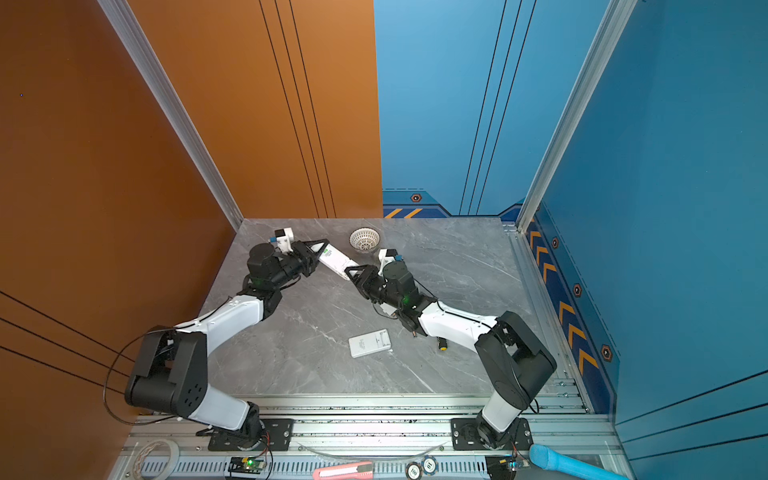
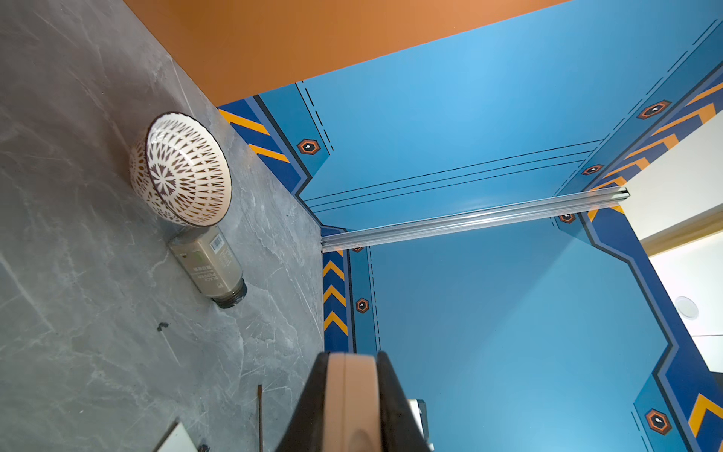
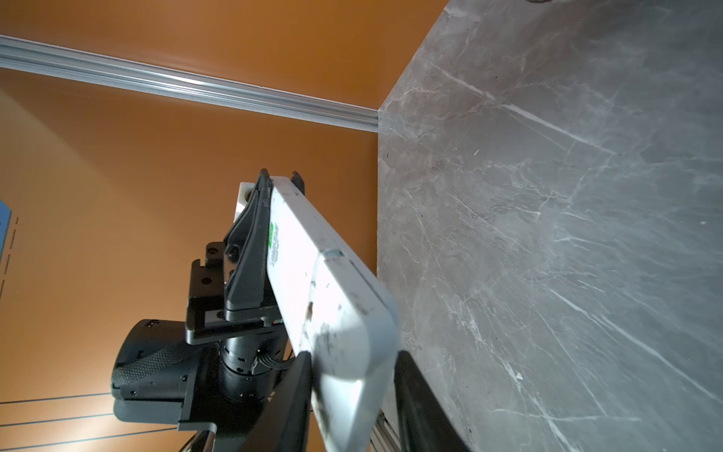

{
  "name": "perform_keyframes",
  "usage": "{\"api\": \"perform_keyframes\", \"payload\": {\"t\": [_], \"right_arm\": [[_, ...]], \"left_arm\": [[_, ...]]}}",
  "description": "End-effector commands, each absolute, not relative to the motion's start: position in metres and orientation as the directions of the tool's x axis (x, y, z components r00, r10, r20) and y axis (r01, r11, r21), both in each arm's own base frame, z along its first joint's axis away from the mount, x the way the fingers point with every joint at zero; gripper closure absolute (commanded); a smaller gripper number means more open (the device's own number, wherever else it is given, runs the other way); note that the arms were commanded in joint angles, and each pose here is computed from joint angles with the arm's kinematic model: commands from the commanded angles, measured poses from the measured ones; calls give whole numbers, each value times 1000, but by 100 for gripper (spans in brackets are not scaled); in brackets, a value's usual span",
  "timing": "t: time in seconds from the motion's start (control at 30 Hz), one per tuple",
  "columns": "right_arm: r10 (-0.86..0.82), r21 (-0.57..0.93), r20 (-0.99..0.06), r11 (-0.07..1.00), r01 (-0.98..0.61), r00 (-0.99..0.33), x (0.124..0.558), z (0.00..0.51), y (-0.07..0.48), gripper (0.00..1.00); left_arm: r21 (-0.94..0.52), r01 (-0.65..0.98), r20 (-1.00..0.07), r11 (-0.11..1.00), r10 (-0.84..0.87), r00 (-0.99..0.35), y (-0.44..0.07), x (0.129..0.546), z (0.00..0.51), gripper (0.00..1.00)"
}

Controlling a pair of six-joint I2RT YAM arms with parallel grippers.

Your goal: Unload the batteries from the remote control

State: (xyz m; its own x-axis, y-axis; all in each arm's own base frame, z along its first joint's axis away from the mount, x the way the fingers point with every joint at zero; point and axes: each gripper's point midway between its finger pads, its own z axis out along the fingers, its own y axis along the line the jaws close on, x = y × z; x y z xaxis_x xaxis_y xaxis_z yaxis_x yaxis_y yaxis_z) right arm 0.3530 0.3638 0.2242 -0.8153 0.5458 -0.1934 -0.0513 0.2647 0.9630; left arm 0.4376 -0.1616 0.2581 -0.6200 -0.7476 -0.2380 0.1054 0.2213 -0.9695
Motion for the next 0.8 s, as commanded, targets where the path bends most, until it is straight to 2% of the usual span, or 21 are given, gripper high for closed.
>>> {"api": "perform_keyframes", "payload": {"t": [0.0,0.13,0.43,0.77], "right_arm": [[548,951,-226,303,-61,-806,349,224,356,63],[549,950,-234,303,-70,-802,350,228,356,64],[551,952,-249,290,-96,-797,353,240,356,76],[537,954,-252,278,-114,-805,346,247,358,79]], "left_arm": [[-959,152,-284,241,-759,-586,-155,437,270,100],[-959,153,-282,239,-755,-592,-156,437,269,100],[-958,140,-283,250,-750,-599,-155,435,260,100],[-959,118,-276,257,-754,-596,-153,436,250,100]]}}
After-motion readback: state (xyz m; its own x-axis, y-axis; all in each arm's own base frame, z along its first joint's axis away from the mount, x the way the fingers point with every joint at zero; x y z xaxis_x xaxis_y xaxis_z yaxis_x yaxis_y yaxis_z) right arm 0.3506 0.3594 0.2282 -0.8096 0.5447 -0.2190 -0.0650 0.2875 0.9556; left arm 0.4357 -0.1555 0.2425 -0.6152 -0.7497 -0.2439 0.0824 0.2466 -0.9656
